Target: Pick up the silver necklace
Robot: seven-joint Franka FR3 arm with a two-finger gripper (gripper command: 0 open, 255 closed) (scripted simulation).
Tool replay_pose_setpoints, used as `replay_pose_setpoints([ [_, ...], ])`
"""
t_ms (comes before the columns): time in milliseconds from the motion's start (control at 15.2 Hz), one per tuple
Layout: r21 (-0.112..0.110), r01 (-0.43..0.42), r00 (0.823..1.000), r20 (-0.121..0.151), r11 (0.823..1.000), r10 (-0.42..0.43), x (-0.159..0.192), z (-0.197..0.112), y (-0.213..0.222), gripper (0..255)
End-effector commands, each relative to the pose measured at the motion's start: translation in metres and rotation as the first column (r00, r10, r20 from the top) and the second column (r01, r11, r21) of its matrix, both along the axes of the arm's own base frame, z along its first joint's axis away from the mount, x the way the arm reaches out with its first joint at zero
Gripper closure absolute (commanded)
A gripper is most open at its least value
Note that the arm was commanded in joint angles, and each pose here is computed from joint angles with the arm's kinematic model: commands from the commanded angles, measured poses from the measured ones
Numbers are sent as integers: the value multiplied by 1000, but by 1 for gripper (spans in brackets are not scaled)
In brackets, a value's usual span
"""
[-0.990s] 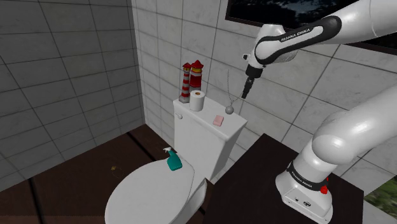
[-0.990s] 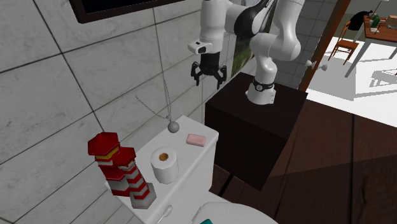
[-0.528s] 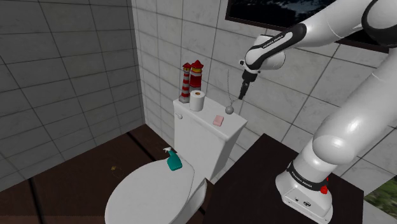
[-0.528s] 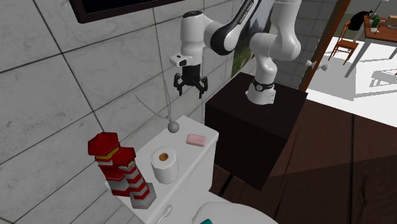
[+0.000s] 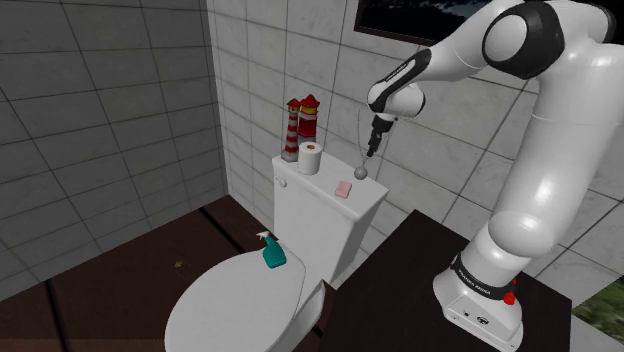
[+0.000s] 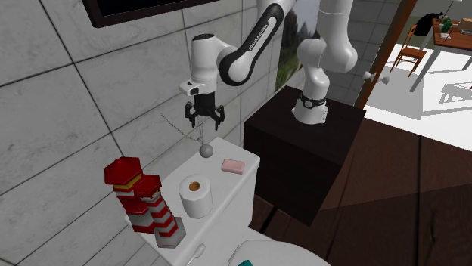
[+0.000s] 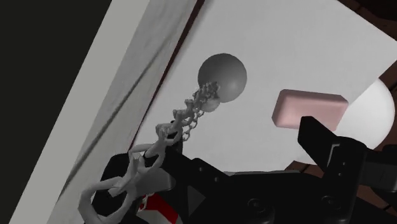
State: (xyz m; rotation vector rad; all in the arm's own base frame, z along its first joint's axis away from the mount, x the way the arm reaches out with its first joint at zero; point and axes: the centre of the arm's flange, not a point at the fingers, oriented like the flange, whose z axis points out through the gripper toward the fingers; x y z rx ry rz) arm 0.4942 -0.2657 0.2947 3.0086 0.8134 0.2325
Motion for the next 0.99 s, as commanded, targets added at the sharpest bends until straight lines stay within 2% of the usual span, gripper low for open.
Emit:
replay_pose_setpoints([
  [0, -1, -22, 1000, 12, 1000, 22, 13, -17, -17, 0],
  [528, -1, -24, 1000, 13, 1000, 24, 14, -58, -19, 0],
  [660, -1, -24, 1000, 13, 1000, 24, 14, -58, -19, 0],
  [726, -2, -24, 1000, 13, 1000, 24, 12, -64, -19, 255],
  [924, -2, -24, 1000, 13, 1000, 24, 10, -68, -19, 255],
])
